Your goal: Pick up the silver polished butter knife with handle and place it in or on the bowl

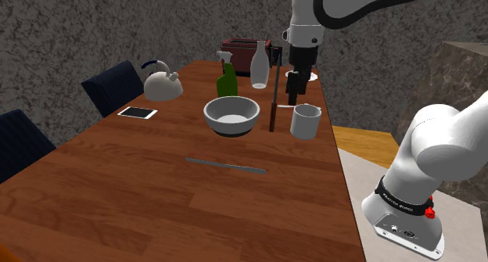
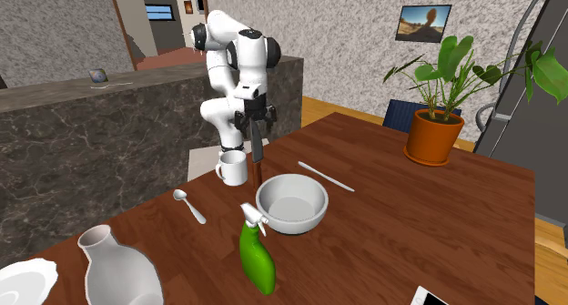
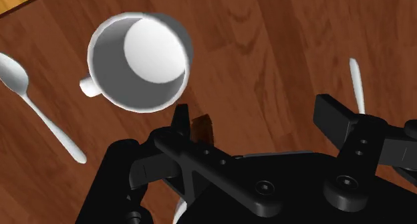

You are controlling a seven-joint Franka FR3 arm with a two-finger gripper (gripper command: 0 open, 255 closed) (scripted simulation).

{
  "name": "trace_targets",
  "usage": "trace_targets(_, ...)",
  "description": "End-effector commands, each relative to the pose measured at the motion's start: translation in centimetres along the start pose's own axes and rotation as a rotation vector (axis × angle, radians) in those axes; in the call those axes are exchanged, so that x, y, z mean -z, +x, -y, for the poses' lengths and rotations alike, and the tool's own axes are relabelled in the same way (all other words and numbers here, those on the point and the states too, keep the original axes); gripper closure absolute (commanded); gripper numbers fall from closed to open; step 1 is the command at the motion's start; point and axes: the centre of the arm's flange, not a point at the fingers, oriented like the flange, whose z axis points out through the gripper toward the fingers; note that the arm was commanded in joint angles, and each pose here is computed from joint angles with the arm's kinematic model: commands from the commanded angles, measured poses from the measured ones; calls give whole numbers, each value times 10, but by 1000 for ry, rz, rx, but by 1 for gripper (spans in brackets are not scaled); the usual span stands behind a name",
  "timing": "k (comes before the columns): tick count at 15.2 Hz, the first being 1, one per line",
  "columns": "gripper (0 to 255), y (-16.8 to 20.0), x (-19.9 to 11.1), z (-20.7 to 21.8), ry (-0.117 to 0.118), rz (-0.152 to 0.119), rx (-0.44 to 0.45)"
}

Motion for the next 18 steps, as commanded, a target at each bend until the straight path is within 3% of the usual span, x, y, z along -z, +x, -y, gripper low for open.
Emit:
trace_targets(1,0,15,-12,22,-2,1,33)
trace_targets(18,0,112,-109,203,-22,15,307)
